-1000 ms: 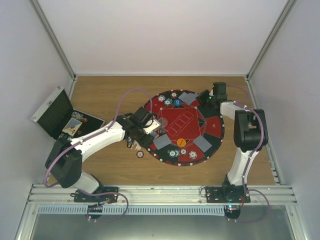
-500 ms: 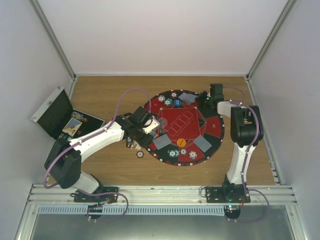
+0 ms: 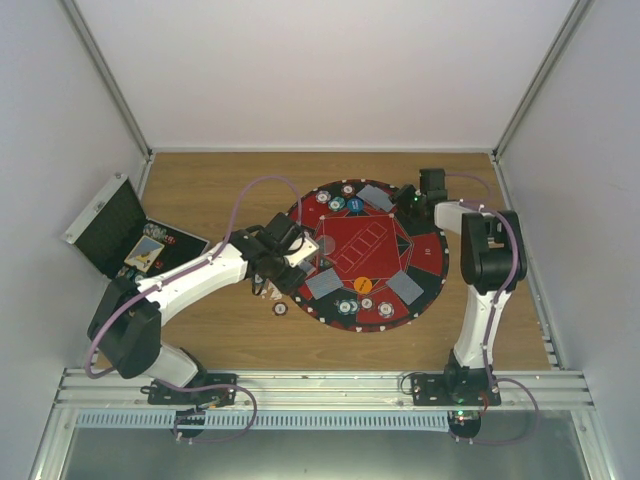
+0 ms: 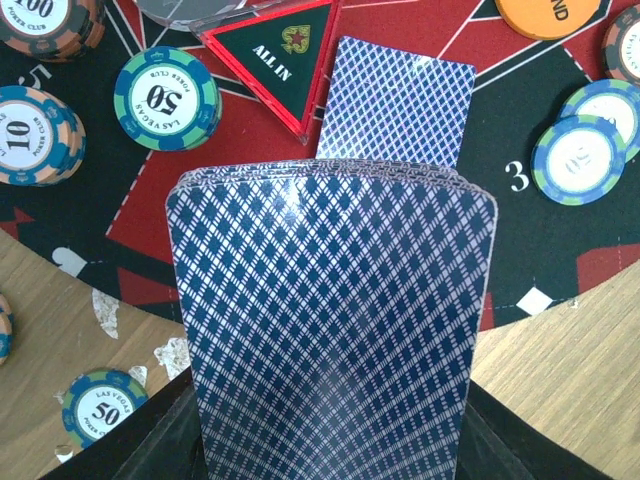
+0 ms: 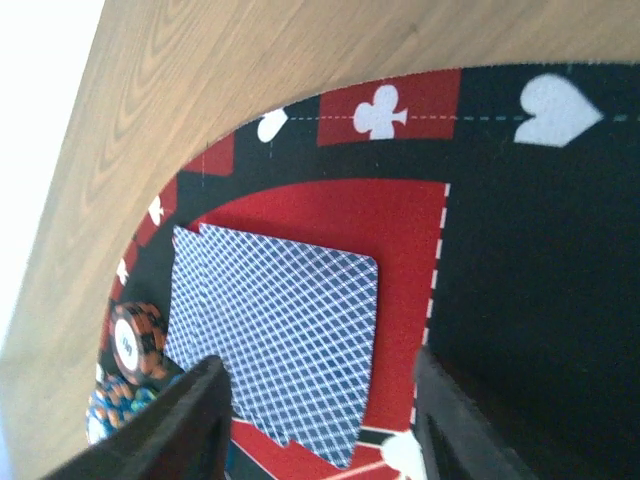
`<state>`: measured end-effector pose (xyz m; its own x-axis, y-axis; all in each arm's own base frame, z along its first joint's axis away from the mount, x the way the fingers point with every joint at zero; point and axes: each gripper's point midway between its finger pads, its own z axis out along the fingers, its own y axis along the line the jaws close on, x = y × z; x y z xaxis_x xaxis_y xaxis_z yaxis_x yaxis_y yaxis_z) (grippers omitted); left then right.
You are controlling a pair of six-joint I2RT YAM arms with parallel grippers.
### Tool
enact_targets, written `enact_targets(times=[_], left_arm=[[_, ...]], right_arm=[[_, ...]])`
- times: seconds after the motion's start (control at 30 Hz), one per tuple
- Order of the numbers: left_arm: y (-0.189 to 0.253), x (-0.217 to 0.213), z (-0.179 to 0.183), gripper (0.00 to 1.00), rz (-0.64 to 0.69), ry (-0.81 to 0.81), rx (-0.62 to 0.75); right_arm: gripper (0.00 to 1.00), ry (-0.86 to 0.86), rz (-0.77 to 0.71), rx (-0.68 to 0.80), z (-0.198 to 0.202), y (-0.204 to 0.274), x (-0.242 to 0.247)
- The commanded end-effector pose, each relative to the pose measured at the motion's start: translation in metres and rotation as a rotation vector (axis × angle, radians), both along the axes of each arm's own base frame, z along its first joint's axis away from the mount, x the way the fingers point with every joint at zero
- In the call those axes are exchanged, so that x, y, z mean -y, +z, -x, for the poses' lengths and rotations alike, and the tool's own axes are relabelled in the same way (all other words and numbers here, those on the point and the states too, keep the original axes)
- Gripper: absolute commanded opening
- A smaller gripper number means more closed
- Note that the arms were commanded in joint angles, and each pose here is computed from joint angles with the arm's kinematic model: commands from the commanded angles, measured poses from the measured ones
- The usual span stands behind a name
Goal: Distribute texas hold em gaming equipment
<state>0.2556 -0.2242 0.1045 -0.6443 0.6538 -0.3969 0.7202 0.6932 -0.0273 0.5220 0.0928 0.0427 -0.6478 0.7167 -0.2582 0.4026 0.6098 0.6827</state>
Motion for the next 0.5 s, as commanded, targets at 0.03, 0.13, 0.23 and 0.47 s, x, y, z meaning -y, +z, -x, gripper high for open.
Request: enact_targets(times=[0.03, 0.13, 0.23, 0.47], left_arm=[[0.015, 0.001, -0.008, 0.52, 0.029, 0.009, 0.061], [0.018, 0.002, -0.01, 0.52, 0.032, 0.003, 0.069], [0.023, 0.008, -0.012, 0.52, 0.046, -0.014, 0.074], [0.024, 0.026, -0.012, 0.52, 0.074, -0.066, 0.064]], right_arm=[[0.63, -0.058, 0.087, 0.06, 0.004, 0.036, 0.025], [0.72, -0.044, 0.151, 0.095, 0.009, 0.059, 0.038], [0.79, 0.061, 0.228, 0.157, 0.016, 0.089, 0.038], [0.85, 0.566, 0.177, 0.192, 0.079, 0.121, -0.023]])
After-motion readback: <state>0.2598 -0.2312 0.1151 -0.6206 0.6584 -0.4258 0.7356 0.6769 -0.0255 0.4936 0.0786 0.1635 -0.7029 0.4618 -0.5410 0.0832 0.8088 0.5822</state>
